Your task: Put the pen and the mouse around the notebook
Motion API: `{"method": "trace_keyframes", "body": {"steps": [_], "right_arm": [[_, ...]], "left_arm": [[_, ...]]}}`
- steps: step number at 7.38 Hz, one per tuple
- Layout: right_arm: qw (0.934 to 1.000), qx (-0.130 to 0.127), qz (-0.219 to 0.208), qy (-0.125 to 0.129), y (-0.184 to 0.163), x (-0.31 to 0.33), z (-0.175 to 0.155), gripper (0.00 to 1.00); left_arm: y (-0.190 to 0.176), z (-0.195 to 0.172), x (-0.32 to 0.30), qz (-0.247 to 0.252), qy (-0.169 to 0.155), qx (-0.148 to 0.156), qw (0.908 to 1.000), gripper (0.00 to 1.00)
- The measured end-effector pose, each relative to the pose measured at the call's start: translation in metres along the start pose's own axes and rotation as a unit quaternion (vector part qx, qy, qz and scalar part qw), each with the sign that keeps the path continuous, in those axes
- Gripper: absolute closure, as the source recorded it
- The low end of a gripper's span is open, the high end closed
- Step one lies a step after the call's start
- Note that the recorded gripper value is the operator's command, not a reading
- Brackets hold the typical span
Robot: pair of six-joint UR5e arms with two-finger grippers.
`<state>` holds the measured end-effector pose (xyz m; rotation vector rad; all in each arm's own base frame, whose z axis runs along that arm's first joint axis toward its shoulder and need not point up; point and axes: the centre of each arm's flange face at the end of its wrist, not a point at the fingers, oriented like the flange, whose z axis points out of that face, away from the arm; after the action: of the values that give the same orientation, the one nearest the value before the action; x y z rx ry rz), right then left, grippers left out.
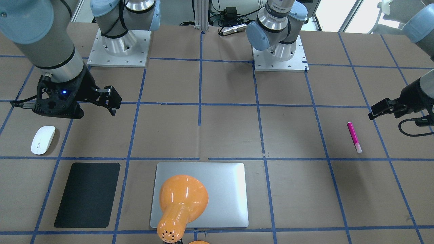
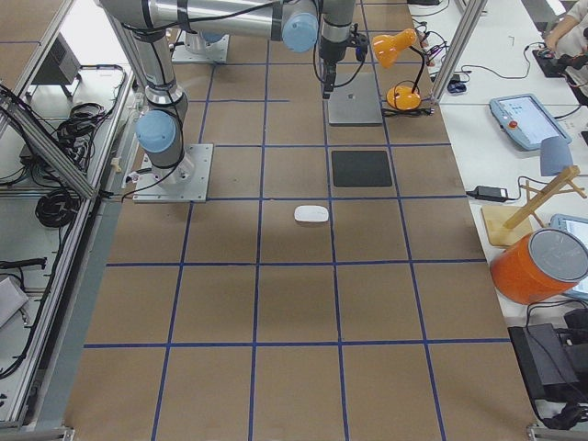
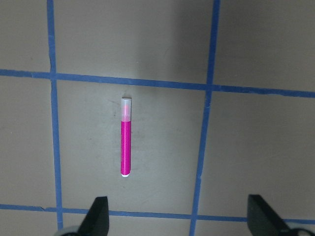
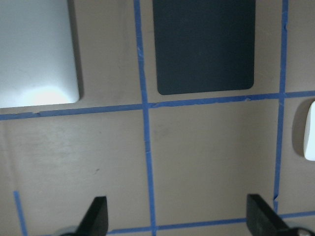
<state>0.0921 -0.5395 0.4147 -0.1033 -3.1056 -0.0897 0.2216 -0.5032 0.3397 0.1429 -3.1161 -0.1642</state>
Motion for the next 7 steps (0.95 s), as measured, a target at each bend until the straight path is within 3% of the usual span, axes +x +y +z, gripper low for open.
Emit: {"method": "trace_keyframes", "body": {"steps": [2,3,4,7], "right_arm": [[0.9999,0.006,0.008,-0.004,0.0,0.093,0.079,0.0],[0.9997,0.022,0.009,-0.002,0.007,0.135,0.113,0.0],[0.9992,0.041,0.003,0.005,0.01,0.164,0.139,0.0],[0.9987,0.049,0.002,0.015,0.001,0.22,0.2,0.0]], "left_arm": [[0.005,0.045,-0.012,0.018,-0.01,0.009,0.9997,0.0],[0.007,0.062,-0.013,0.033,-0.013,0.003,0.9994,0.0],[0.007,0.075,-0.014,0.041,-0.011,-0.004,0.9991,0.0],[0.004,0.111,-0.014,0.038,-0.007,-0.011,0.9992,0.0]]}}
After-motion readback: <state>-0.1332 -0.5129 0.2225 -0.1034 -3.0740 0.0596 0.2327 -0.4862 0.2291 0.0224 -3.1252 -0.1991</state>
